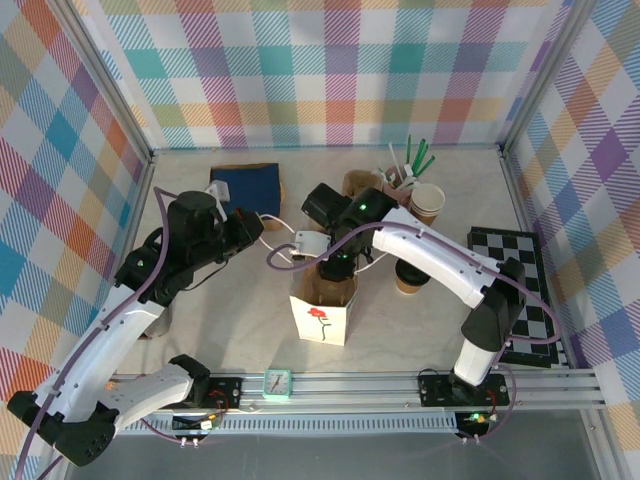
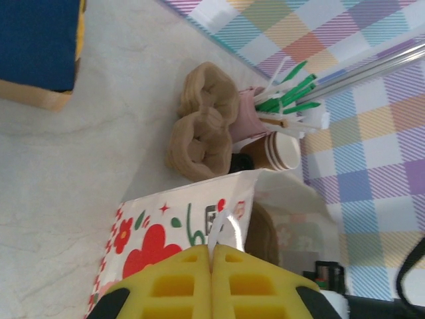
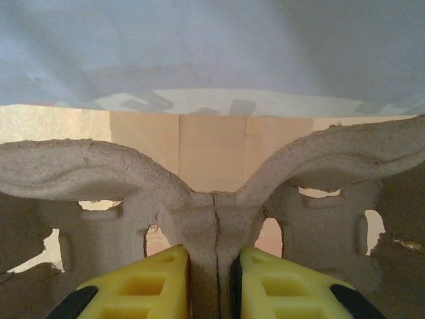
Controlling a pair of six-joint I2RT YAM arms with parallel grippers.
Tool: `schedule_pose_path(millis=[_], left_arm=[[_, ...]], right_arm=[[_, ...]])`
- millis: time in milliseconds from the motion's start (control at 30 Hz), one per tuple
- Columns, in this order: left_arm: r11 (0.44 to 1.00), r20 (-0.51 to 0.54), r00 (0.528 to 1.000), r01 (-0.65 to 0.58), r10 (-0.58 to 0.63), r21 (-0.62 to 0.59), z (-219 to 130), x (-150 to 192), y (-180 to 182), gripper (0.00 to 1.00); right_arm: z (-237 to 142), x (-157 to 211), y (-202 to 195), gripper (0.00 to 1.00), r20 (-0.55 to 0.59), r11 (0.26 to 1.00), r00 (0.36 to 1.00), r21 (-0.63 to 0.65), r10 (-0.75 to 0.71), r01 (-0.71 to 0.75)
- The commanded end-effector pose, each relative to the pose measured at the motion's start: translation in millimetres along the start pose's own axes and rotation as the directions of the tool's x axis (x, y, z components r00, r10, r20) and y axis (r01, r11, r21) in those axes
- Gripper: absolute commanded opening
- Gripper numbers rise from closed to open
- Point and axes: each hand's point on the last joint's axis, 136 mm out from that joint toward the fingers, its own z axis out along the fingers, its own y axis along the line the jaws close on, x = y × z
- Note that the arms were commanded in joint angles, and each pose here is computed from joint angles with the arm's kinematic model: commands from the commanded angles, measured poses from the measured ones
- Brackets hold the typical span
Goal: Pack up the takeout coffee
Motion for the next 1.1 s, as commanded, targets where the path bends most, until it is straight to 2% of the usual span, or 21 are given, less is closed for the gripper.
schedule_pose_path(millis=[0,133,300,700,767,967,1067], left_arm=[[0.995,0.068,0.998,0.007,-0.014,0.099,-13,-14,-19,0.05],[0.991,0.1,0.995,0.002,-0.015,0.131,-21,-21,-26,0.05],[0.982,0.086,0.996,0.002,-0.018,0.19,-20,-21,-39,0.05],[0.987,0.052,0.998,0.03,-0.039,0.158,-9,-9,-24,0.06],[0.988,0.052,0.998,0.03,-0.039,0.154,-9,-9,-23,0.06],[0.989,0.052,0.998,0.028,-0.036,0.145,-7,-8,-21,0.06],[0.989,0.052,0.998,0.03,-0.038,0.142,-5,-8,-19,0.06]], right_arm=[[4,11,7,0.24,-0.031,1.0,0.999,-0.014,0.022,-0.022],[9,14,9,0.24,-0.026,1.0,0.999,-0.013,0.022,-0.023],[13,12,9,0.23,-0.012,1.0,1.0,-0.014,0.026,-0.026],[16,1,3,0.26,0.002,0.999,0.999,-0.01,0.039,-0.039],[16,-1,2,0.29,0.006,0.999,0.999,-0.008,0.04,-0.04],[11,-5,-3,0.58,0.015,0.999,0.999,0.015,0.032,-0.032],[8,-8,-3,0.61,0.022,0.999,0.999,0.014,0.029,-0.029]])
